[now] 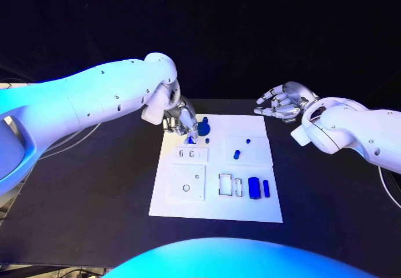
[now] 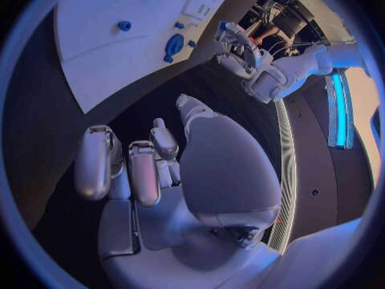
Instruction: Assemble the parts on the task board
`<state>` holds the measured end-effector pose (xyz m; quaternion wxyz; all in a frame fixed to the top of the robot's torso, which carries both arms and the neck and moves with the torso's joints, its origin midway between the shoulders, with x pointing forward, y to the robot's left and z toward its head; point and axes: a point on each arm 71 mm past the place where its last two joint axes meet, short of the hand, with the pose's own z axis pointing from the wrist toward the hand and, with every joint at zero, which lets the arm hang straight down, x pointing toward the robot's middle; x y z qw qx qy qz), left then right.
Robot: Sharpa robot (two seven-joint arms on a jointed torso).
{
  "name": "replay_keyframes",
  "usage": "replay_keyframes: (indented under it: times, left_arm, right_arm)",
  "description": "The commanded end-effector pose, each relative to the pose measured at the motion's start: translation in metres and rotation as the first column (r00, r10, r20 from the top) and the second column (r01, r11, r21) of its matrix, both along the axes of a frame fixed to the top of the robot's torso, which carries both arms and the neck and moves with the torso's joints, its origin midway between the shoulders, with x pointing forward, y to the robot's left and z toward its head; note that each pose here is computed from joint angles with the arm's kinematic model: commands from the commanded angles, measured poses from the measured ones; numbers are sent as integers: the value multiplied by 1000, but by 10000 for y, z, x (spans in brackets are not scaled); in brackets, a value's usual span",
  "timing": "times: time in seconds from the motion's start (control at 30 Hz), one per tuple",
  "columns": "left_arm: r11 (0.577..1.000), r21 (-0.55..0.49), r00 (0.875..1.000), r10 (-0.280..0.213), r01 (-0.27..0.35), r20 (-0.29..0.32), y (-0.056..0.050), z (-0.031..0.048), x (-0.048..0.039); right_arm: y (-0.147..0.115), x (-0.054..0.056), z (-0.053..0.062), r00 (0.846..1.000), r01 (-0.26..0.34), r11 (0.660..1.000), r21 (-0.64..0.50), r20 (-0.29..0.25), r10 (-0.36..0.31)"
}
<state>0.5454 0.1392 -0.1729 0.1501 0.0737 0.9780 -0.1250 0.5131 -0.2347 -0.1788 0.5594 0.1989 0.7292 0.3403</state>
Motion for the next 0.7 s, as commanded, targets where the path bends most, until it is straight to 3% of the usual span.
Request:
replay_keyframes:
  times: [0.03, 0.17, 0.3, 0.7]
  left_arm:
    - [996, 57, 996, -63, 66, -66, -7, -10, -36]
    - [995, 65, 996, -65, 69, -66, -81, -20, -32]
    - [994, 82, 995, -70, 76, -74, -144, -77, -42]
    - [994, 99, 996, -45, 52, -74, -210, -224, -30]
  right_arm:
    - [22, -4, -8, 1000, -16, 1000, -2, -5, 16]
    - [33, 0, -8, 1000, -17, 1000, -2, -4, 17]
    - [54, 3, -8, 1000, -21, 1000, -1, -3, 21]
    - [77, 0, -7, 1000, -25, 1000, 1, -2, 25]
